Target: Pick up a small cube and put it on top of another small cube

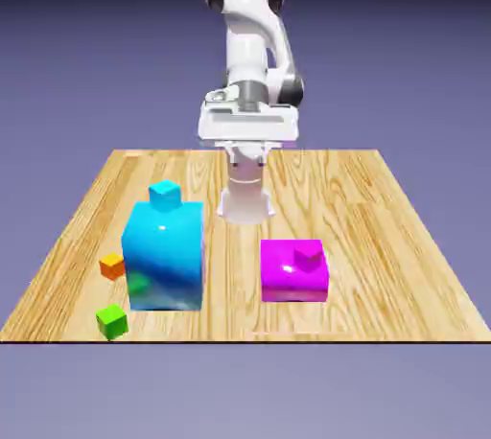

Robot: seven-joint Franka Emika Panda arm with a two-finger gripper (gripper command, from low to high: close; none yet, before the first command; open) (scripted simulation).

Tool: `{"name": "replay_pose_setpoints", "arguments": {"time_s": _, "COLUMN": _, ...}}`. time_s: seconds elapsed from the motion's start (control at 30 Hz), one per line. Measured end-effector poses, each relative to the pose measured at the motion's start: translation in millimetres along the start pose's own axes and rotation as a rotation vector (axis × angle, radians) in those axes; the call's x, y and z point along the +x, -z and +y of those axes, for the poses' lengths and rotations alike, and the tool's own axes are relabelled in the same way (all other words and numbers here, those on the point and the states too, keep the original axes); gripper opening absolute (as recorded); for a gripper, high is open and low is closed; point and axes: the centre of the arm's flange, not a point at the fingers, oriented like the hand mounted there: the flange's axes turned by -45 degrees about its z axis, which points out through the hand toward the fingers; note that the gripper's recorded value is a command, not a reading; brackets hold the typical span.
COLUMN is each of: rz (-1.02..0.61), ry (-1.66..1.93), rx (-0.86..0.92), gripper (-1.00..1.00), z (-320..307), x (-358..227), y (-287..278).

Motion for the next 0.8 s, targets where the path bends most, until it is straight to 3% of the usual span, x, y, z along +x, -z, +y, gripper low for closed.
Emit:
{"name": "replay_pose_setpoints", "arguments": {"time_s": 0.37, "rz": -0.368, "ry": -0.195, "rx": -0.128, "gripper": 0.00, "z": 73, "x": 30, "y": -111}}
{"name": "replay_pose_setpoints", "arguments": {"time_s": 0.8, "rz": -0.759, "ry": -0.532, "rx": -0.188, "gripper": 0.00, "z": 198, "x": -4, "y": -234}}
